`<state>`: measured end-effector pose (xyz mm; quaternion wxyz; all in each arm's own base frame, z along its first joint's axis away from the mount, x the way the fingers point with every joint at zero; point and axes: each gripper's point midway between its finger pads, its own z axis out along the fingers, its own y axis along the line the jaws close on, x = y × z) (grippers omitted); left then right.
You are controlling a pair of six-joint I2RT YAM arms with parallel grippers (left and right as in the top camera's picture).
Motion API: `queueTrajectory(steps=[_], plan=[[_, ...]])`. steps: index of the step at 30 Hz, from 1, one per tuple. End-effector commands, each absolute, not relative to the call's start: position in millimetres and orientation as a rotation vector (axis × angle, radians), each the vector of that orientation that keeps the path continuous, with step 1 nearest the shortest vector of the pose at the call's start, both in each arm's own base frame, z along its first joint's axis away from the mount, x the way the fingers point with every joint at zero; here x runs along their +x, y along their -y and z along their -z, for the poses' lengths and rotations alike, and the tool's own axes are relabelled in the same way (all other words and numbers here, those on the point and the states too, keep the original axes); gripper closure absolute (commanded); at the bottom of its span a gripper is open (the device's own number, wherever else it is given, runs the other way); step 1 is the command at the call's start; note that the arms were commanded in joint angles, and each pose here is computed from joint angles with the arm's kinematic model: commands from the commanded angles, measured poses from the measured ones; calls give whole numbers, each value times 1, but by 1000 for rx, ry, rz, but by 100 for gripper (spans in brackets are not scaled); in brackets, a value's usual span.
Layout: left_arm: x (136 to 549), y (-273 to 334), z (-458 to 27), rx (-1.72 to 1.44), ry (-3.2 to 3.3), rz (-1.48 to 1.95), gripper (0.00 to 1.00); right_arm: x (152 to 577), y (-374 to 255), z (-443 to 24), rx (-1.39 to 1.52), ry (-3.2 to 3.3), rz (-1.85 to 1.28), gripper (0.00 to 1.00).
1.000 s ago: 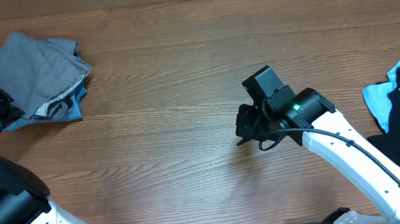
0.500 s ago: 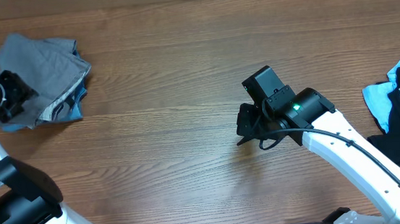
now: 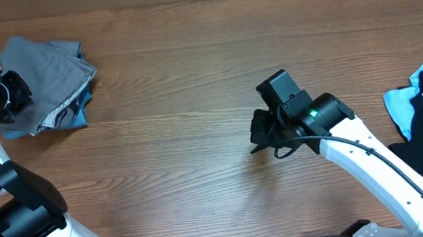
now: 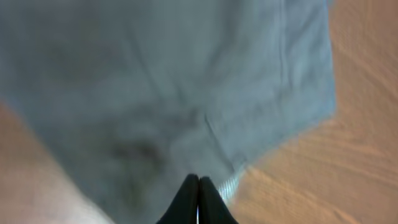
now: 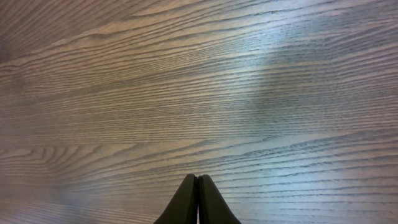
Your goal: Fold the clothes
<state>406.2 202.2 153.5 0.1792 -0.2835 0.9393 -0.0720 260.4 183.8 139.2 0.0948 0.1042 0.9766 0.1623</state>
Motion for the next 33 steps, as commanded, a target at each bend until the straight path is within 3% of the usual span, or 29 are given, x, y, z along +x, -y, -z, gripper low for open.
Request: queueTrajectory(steps=[1, 6, 11, 15, 19, 24, 28, 33], plan=[[397, -201, -97, -869, -2700, 206, 96, 267, -184, -148, 301, -2861, -491, 95], [381, -185, -48, -961, -2735, 284, 96, 265, -183, -147, 308, -2871, -483, 95], [393, -178, -56, -926, -2693, 374, 96, 265, -183, -147, 308, -2872, -483, 95], [404, -173, -87, -899, -2659, 455, 96, 264, -183, -147, 309, -2876, -480, 96], [417, -172, -151, -813, -2587, 473, 96, 263, -182, -146, 310, -2880, -476, 96], [436, -170, -208, -691, -2485, 438, 82, 264, -183, -147, 309, -2875, -479, 95], [459, -160, -198, -564, -2474, 394, 79, 266, -184, -148, 307, -2864, -489, 95], [485, -150, -144, -521, -2540, 316, 80, 266, -186, -149, 308, -2866, -506, 95]])
